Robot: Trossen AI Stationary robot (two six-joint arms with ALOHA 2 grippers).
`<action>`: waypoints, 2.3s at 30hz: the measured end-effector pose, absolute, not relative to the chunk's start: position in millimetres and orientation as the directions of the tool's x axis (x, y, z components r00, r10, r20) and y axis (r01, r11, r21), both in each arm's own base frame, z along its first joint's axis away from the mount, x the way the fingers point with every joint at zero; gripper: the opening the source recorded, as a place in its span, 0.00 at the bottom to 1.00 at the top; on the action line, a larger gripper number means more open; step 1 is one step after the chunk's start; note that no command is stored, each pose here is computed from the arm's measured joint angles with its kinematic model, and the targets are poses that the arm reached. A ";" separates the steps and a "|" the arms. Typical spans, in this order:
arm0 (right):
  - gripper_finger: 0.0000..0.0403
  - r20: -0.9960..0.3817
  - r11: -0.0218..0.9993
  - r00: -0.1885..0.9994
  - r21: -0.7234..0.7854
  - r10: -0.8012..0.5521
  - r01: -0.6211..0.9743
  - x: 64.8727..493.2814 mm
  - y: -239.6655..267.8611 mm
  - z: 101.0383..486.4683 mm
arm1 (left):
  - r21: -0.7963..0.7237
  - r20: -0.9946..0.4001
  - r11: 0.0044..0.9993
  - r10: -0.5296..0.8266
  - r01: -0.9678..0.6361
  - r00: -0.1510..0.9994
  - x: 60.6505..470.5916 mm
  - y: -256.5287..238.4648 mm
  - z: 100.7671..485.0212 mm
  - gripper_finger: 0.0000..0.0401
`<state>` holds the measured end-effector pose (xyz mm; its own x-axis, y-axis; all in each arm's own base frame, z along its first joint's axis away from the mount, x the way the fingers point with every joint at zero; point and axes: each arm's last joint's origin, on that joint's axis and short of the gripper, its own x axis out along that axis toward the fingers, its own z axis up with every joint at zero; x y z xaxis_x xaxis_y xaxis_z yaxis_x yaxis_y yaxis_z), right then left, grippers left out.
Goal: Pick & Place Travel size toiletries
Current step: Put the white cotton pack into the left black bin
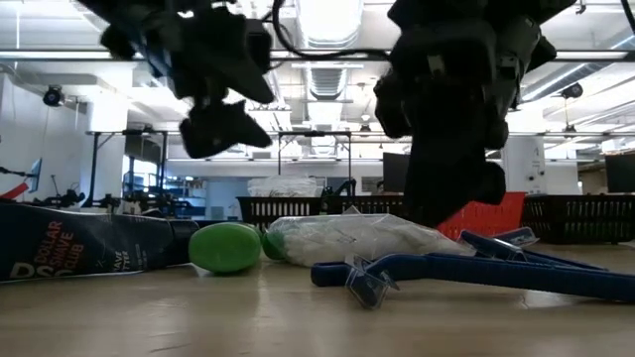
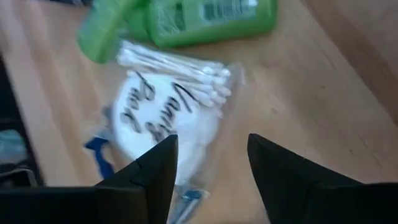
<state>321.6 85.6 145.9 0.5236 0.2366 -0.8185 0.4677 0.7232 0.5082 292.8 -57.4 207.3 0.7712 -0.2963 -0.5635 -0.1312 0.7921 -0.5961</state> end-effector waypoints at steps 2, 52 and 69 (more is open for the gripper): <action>0.46 -0.825 0.726 0.514 0.501 0.236 0.470 322.9 86.0 140.1 | -0.593 -0.580 0.797 -0.323 -0.116 0.748 300.4 -59.7 203.0 0.54; 0.20 -0.753 0.777 0.582 0.551 0.307 0.304 417.7 140.1 162.3 | -0.509 -0.656 0.856 -0.455 0.092 0.602 303.7 -108.0 170.4 0.49; 0.32 -0.838 0.715 0.507 0.481 0.204 0.507 379.7 161.8 180.8 | -0.469 -0.676 0.881 -0.405 0.065 0.616 292.7 -132.2 166.5 0.49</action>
<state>379.7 161.8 180.8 0.5066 0.2040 -0.8377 0.5075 0.7149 0.4811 292.7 -132.2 166.5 0.6158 -0.4053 -0.6757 0.0653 0.8809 -0.4688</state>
